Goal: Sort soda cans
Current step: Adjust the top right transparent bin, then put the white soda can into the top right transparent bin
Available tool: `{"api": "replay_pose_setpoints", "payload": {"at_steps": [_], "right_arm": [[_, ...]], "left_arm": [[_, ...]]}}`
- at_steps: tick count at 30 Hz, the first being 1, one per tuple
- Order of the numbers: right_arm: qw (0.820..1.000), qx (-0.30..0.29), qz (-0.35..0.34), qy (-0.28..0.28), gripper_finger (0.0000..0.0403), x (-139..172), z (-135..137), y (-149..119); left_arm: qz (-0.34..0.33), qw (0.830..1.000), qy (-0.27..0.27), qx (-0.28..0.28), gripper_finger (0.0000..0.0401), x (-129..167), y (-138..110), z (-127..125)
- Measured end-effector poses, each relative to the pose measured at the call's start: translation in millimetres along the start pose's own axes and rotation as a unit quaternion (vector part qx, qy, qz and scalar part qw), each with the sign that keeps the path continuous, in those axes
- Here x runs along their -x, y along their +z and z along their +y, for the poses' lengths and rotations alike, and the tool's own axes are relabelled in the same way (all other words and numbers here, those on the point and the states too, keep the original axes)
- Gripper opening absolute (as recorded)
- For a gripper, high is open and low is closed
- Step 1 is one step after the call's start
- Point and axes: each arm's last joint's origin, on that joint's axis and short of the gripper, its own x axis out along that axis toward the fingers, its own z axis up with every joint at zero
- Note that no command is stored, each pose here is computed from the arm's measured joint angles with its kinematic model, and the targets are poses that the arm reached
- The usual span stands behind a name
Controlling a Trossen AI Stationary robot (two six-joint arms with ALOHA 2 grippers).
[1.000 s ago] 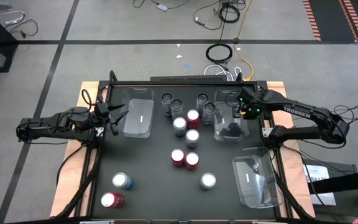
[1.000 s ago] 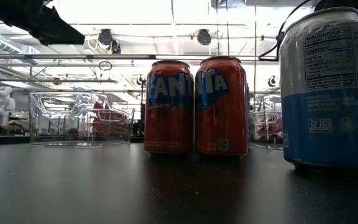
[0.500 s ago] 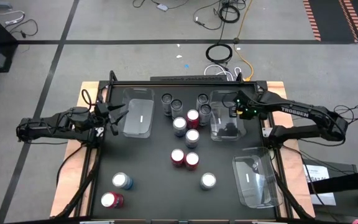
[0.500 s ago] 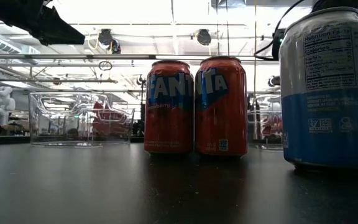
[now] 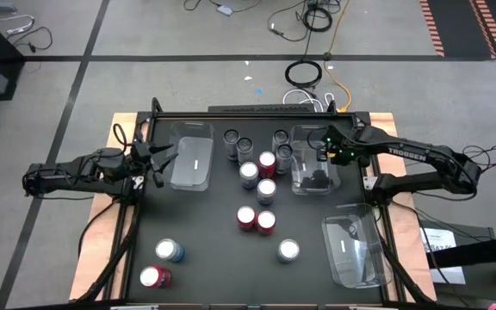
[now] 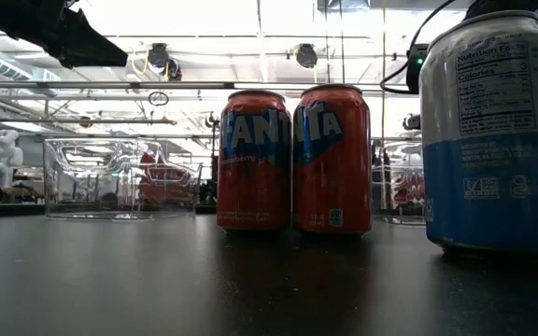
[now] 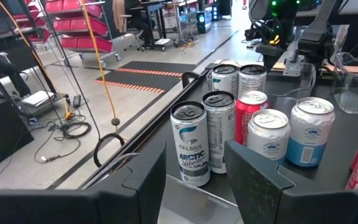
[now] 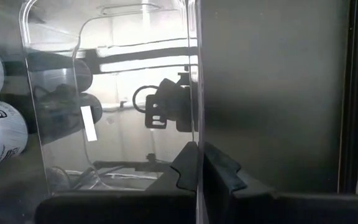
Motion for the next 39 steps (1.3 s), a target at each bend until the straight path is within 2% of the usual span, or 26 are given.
{"api": "replay_pose_setpoints", "payload": {"at_steps": [11,19,23,27,30,34,39], "right_arm": [[1.0,0.02,-0.003,0.004,0.003,0.9,-0.2,0.2],[0.999,0.027,-0.014,0.025,0.0079,9.5,-3.8,-0.7],[0.999,0.025,-0.02,0.044,0.0105,19.6,-7.4,-1.7],[0.995,0.042,-0.055,0.077,0.0121,48.8,-6.0,3.2],[0.985,0.063,-0.11,0.116,0.0125,80.7,-1.0,10.9],[0.964,0.096,-0.181,0.168,0.0125,125.0,8.6,22.3],[0.917,0.151,-0.247,0.276,0.0126,166.8,33.3,36.7]], "left_arm": [[0.0,1.0,0.0,0.0,0.0171,0.1,0.0,0.0],[0.0,1.0,0.001,0.0,0.0171,0.0,0.0,0.0],[0.0,1.0,0.001,0.0,0.0171,0.0,0.0,0.0],[-0.002,1.0,0.001,0.001,0.0171,0.0,0.5,0.1],[-0.004,1.0,0.001,0.002,0.0171,0.1,0.9,0.1],[-0.002,1.0,0.001,0.001,0.0171,0.0,0.5,0.1],[-0.002,1.0,0.004,0.001,0.0171,0.1,0.5,0.3]]}}
